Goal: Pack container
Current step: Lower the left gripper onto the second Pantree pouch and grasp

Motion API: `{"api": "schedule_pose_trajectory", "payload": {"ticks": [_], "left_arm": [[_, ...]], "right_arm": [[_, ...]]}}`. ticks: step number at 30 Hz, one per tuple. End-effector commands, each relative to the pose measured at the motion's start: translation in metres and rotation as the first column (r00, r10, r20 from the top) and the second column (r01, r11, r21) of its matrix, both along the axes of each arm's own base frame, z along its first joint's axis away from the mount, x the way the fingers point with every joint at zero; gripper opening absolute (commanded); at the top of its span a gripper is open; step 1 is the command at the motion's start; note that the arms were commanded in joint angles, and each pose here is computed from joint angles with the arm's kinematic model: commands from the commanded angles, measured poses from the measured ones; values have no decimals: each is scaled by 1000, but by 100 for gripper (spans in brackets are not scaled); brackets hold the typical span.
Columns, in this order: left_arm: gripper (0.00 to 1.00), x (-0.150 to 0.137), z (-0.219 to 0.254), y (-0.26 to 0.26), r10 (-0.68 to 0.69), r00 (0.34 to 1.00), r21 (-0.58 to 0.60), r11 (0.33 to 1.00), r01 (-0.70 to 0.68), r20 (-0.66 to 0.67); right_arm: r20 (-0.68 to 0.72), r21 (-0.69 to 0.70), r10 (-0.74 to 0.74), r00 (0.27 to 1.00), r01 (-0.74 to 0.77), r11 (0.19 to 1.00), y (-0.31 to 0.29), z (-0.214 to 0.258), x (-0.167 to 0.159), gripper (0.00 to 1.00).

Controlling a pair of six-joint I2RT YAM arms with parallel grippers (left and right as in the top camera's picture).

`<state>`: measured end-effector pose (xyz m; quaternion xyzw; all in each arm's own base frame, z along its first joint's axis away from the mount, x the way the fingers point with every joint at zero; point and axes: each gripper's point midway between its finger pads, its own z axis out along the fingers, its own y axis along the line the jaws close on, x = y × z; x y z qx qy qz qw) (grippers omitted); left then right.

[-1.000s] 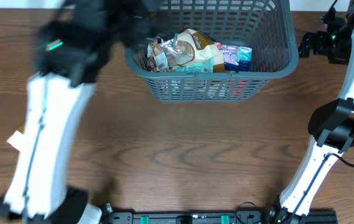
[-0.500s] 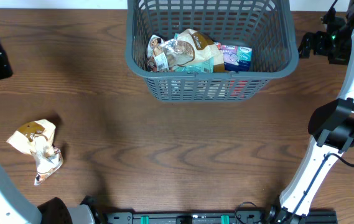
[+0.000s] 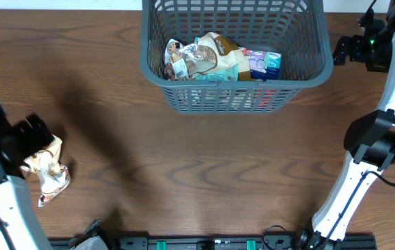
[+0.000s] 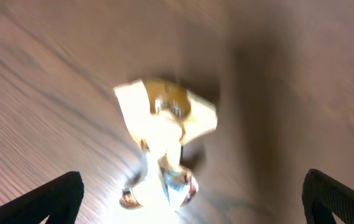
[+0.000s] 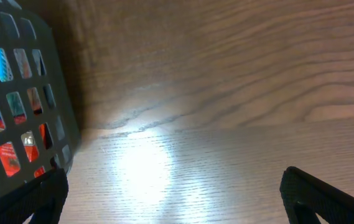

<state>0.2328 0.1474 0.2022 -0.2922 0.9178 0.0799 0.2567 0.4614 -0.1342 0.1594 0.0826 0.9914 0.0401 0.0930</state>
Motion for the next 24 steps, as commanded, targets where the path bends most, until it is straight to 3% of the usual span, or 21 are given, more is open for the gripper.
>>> {"api": "schedule_pose_trajectory", "payload": {"ticks": [1, 7, 24], "left_arm": [[99, -8, -50, -2, 30, 996, -55, 998, -35, -79], [99, -12, -104, 8, 76, 981, -115, 989, -97, -180], [99, -6, -149, 21, 85, 959, -165, 977, -133, -271]], "right_arm": [[-4, 4, 30, 1000, -30, 1000, 8, -1, 1, 99], [-16, 8, 30, 999, -30, 1000, 9, -2, -2, 99], [-31, 14, 24, 999, -24, 1000, 10, -2, -5, 99]]}}
